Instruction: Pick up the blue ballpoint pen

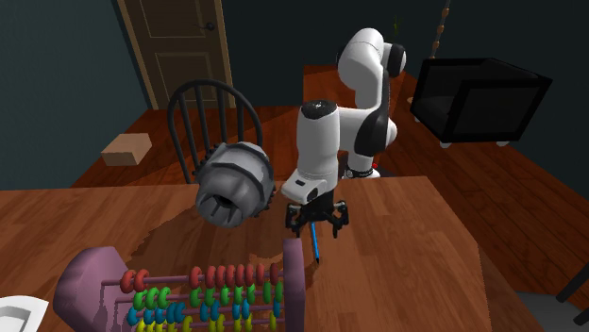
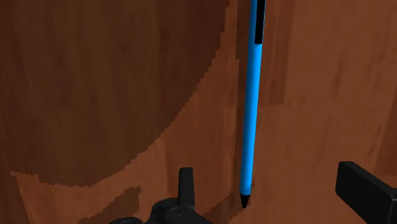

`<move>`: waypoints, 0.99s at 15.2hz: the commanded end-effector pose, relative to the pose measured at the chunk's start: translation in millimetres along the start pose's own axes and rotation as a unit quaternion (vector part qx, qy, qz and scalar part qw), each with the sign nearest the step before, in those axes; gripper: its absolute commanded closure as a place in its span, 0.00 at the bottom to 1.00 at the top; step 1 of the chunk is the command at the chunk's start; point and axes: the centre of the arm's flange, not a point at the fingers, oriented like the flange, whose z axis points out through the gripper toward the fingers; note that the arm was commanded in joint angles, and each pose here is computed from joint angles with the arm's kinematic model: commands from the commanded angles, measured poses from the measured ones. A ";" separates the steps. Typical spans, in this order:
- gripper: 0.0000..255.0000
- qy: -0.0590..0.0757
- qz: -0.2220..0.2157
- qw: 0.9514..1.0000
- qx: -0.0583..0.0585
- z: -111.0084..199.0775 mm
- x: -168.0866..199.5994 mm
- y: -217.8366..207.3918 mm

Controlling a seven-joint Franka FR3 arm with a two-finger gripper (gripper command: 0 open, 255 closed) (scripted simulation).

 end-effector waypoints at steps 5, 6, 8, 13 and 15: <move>0.00 0.000 -0.001 1.000 0.000 22.7 -1.7 1.0; 1.00 0.000 -0.001 1.000 0.000 22.6 -2.0 0.4; 1.00 0.000 -0.001 1.000 0.000 22.5 -1.9 0.4; 1.00 0.000 -0.001 1.000 0.000 22.5 -1.9 0.2; 1.00 0.000 -0.001 1.000 0.000 22.7 -1.7 1.0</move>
